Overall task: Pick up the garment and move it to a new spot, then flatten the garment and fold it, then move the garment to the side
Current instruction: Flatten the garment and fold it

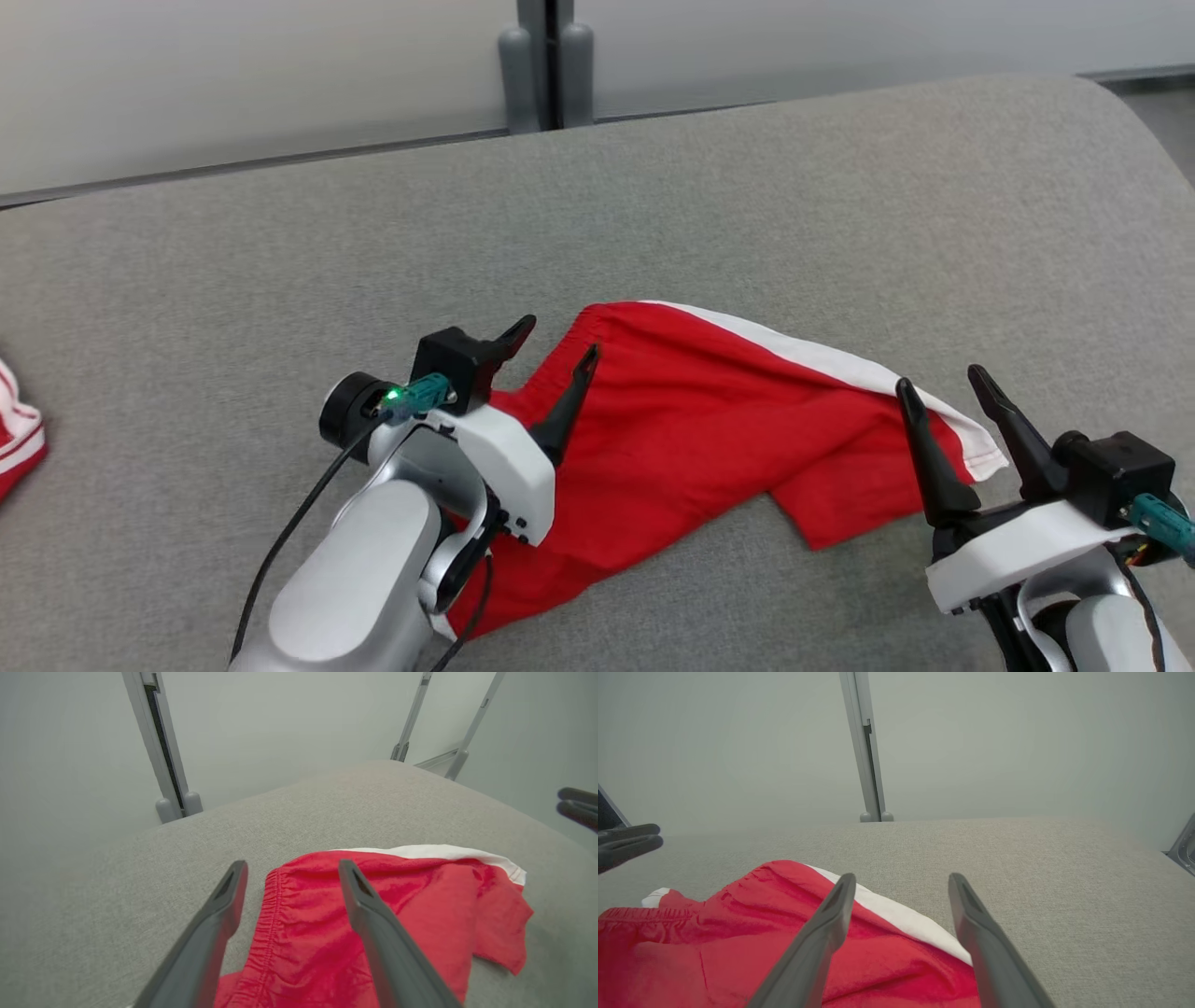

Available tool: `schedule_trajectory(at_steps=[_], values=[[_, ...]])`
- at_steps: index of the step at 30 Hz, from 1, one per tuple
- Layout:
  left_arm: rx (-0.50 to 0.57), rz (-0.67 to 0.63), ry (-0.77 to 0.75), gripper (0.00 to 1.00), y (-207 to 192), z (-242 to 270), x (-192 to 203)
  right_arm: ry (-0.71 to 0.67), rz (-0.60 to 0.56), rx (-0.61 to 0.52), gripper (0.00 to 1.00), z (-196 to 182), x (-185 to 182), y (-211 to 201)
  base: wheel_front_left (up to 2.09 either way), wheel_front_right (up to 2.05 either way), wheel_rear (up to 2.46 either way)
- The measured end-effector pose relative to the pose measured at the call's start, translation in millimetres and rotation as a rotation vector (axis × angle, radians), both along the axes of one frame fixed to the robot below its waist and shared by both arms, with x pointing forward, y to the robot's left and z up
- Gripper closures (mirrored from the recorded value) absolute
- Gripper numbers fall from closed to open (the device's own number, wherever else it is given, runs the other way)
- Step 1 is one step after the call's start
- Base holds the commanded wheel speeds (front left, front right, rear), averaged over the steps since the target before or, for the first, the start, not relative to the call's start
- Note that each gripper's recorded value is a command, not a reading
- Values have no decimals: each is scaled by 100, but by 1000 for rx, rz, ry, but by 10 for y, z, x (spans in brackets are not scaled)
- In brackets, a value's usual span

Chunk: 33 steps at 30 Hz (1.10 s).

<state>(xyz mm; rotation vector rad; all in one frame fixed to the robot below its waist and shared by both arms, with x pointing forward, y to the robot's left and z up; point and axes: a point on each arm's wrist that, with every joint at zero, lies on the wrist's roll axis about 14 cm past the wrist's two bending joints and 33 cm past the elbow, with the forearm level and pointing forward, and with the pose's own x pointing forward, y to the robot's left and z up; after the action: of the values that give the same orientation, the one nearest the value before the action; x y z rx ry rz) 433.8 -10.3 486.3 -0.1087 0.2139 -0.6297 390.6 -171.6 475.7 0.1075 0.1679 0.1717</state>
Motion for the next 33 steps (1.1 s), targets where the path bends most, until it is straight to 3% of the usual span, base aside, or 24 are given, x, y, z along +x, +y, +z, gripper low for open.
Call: schedule_trajectory(at_steps=[10,11,12,20,28,33], values=[[97,-110,215,0,-420,-699,272,43,-87,15,0,-224,-28,-266,0,0,0],[104,-111,232,33,-431,-751,289,40,-94,15,0,-228,-25,-286,0,0,0],[118,-115,245,100,-442,-803,298,42,-100,14,0,-240,-24,-306,0,0,0],[115,-85,187,100,-404,-773,454,34,-120,18,0,-270,7,-370,0,0,0],[44,-6,-71,100,-298,-176,671,5,-107,18,0,-199,85,-336,0,0,0],[71,91,-183,100,98,-73,483,-6,-91,23,0,-166,120,-273,0,0,0]])
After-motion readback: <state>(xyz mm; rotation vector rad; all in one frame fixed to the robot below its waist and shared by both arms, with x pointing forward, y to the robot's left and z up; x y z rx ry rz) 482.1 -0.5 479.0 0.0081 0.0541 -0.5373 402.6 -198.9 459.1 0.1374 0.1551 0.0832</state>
